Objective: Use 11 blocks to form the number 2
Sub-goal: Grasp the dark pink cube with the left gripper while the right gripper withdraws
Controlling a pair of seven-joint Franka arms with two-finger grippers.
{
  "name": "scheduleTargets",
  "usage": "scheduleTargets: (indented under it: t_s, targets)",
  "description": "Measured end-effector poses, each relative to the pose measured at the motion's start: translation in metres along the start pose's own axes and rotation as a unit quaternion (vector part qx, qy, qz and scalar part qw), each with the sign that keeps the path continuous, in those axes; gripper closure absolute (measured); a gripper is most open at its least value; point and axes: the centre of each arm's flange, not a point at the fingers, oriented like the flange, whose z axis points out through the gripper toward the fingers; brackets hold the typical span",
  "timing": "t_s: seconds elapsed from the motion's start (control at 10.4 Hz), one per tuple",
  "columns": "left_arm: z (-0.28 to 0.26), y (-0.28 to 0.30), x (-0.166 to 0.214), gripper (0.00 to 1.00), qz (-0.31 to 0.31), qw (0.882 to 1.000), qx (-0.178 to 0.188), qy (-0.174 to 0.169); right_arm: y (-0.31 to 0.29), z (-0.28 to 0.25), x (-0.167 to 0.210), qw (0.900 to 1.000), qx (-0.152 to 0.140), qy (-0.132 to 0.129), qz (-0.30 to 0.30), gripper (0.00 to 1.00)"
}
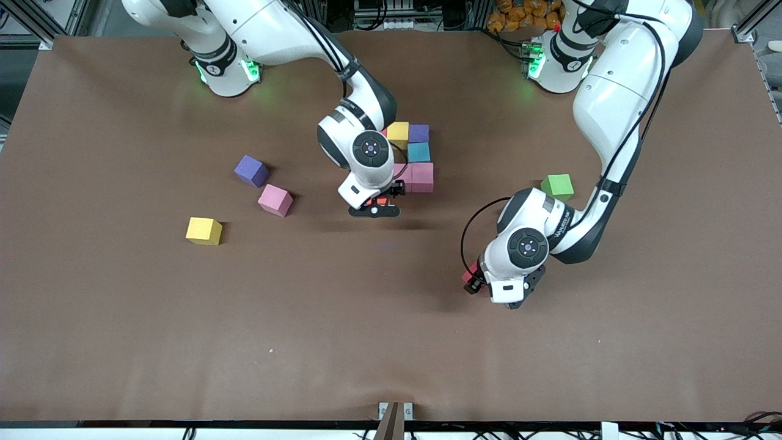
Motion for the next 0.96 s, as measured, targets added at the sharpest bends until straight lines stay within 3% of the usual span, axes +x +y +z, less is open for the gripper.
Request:
scheduleTargets:
  t_s: [0.19, 0.57, 0.96]
  targets:
    - [-0.001, 0.001, 0.001, 0.4, 0.007, 1.0, -0.001, 0.0, 0.013, -0.027, 0.017, 1.0, 0.007, 0.006, 0.016, 0.0]
    - [-0.006, 0.007, -0.008, 0.45, 0.022, 1.0, -0.009, 0.002, 0.055, -0.04, 0.044, 1.0, 0.002, -0.006, 0.015, 0.0]
    - [-0.025, 0.03, -0.055, 0.45, 0.067, 0.997, -0.031, 0.01, 0.111, -0.035, 0.065, 1.0, -0.003, -0.02, 0.011, 0.0]
